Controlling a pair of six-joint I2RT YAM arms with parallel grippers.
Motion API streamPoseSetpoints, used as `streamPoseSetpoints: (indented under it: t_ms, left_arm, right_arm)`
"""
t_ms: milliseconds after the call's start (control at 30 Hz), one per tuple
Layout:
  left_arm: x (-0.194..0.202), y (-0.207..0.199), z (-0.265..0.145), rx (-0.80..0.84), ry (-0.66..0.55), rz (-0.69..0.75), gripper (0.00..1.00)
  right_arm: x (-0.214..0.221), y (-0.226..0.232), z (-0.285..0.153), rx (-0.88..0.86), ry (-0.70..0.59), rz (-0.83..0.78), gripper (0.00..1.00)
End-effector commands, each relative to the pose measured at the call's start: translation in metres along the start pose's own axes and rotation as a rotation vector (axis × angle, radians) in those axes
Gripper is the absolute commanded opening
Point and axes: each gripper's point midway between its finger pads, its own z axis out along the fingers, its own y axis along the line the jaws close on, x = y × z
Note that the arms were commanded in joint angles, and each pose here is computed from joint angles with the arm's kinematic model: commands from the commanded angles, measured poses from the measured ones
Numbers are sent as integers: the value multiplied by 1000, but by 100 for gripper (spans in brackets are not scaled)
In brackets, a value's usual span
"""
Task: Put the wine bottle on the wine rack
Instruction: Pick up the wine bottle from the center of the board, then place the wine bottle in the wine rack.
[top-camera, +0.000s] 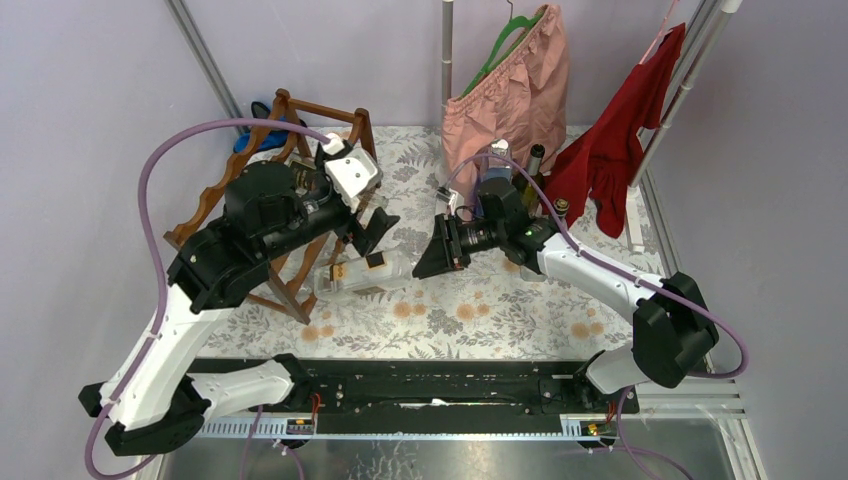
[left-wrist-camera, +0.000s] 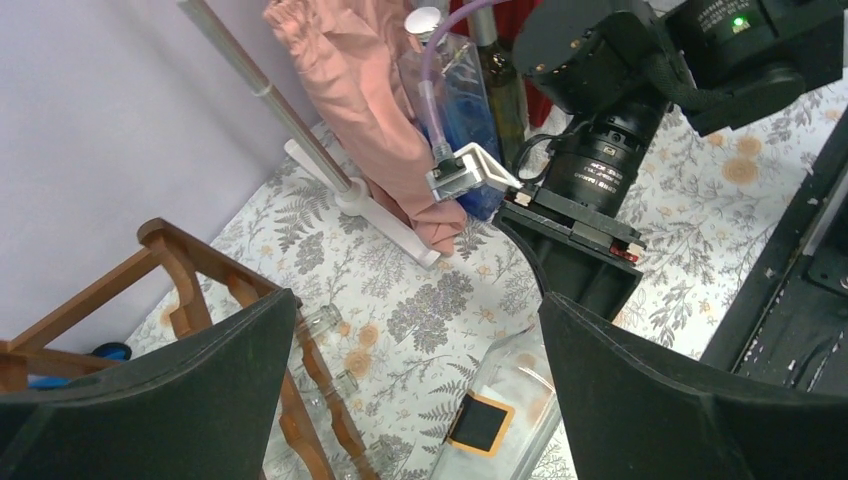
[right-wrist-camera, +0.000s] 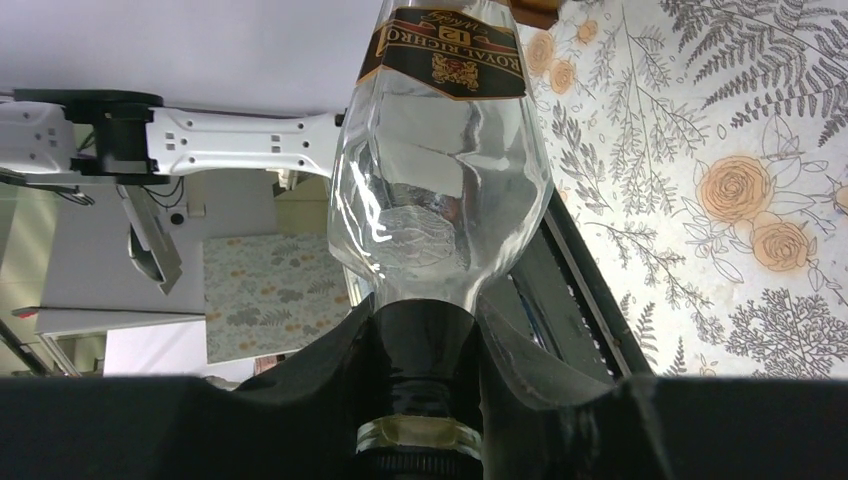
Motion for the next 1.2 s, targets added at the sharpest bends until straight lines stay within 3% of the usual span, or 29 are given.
streamPoseSetpoints:
  t_ms: [0, 367, 1167]
  left_arm:
    - [-36, 23, -17, -127, -132, -48, 98]
    - [-49, 25, -31, -156, -200, -134, 97]
    - [-52, 25, -34, -154, -212, -132, 97]
  right_arm:
    - [-29, 73, -20, -211, -100, -204, 0]
    - [-51, 78, -10, -237, -173, -181, 0]
    - [-63, 85, 21, -304, -200, -115, 0]
